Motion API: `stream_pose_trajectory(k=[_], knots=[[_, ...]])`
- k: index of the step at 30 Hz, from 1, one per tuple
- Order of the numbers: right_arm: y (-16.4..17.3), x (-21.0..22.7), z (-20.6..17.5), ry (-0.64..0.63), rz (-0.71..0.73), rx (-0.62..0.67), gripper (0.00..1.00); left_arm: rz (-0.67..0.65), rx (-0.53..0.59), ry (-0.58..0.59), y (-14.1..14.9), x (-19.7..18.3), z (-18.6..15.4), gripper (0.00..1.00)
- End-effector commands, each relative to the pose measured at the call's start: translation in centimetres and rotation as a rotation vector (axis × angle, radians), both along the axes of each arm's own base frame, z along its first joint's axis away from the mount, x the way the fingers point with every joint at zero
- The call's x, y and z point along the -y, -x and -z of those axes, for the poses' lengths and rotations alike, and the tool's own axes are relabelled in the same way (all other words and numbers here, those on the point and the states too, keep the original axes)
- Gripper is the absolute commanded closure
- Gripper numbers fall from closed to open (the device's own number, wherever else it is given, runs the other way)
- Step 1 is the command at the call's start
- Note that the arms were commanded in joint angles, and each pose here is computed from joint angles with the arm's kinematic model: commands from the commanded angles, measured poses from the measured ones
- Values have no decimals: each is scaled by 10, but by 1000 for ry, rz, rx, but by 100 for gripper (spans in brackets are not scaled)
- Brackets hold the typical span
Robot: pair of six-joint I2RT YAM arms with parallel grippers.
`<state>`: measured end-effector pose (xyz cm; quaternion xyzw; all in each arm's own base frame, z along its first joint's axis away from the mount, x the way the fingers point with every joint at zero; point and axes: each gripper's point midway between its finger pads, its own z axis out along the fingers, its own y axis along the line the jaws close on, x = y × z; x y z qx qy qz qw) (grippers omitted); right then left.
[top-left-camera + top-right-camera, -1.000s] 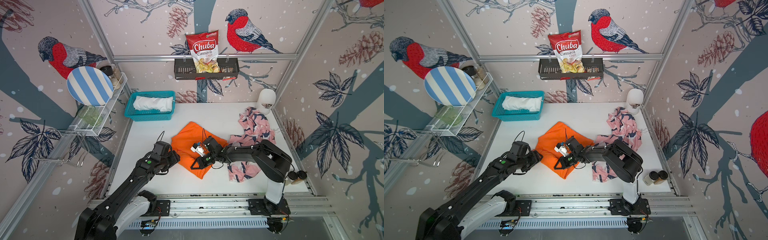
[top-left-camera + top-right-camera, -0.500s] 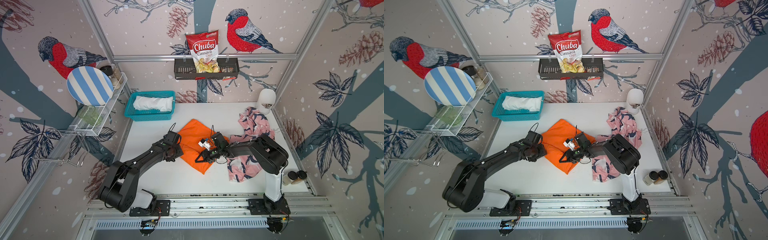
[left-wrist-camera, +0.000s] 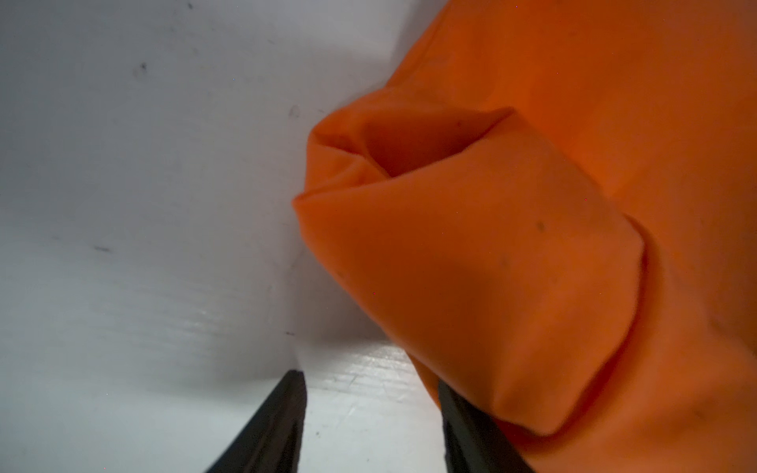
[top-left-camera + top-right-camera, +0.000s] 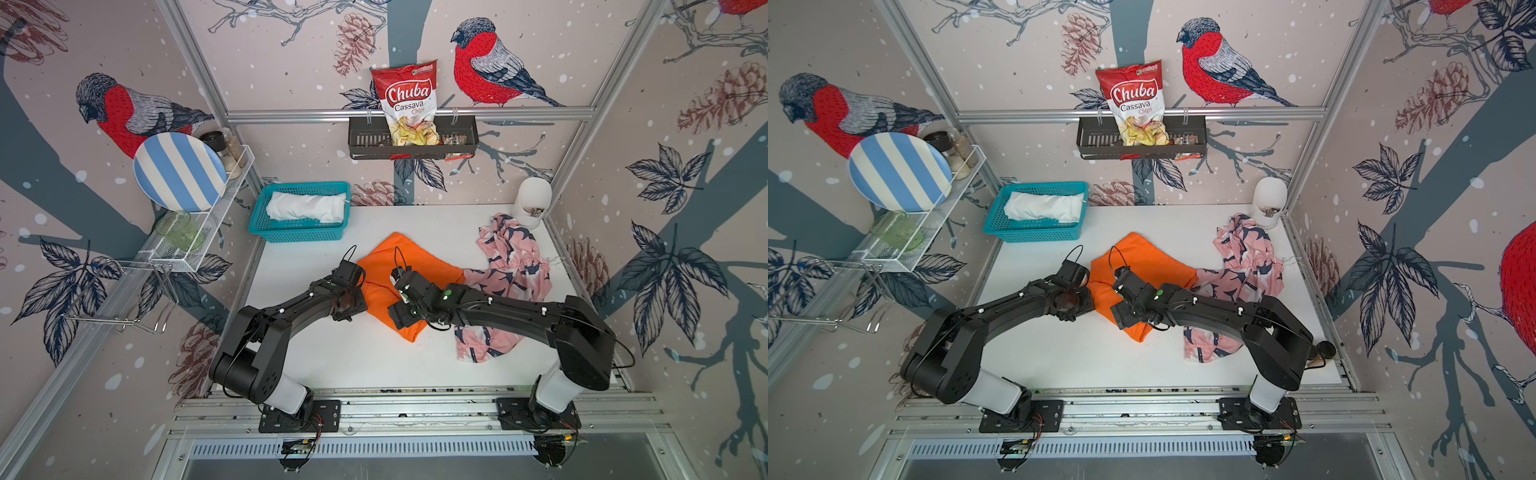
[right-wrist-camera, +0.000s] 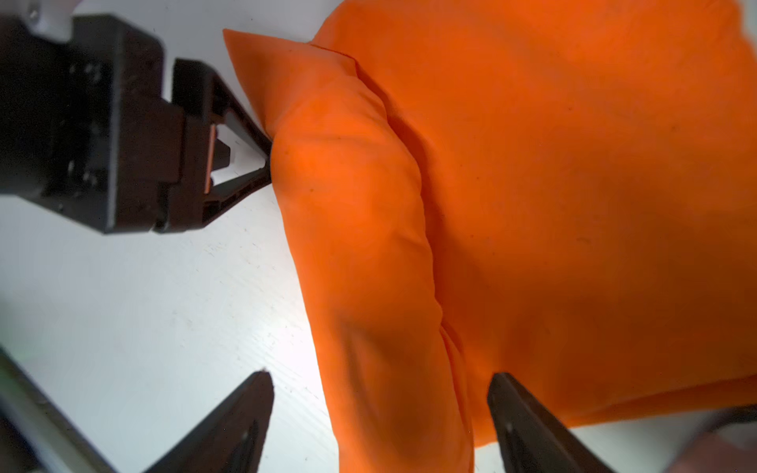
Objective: Roll up the shorts
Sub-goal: Roll the shorts at the center of the board.
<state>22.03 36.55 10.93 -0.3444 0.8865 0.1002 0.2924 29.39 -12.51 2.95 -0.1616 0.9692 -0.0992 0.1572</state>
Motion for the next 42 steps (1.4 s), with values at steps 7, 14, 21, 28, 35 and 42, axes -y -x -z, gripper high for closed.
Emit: stream_pose_trajectory(k=[7,14,21,28,35,42], knots=[[9,-6,25,374,-186,387,0,4,15,23,-8,0,-3,44],[3,-3,80,502,-248,374,2,3,7,24,-11,-3,-3,43],[5,-1,89,440,-254,255,59,-1,54,46,-17,-2,-21,38],[49,-26,79,179,-305,-63,80,-8,120,98,-11,-1,-57,32],[94,-51,55,-112,-351,-423,83,-28,183,135,8,-8,-93,29],[83,-53,30,-473,-328,-741,82,-37,185,126,19,-15,-95,28]])
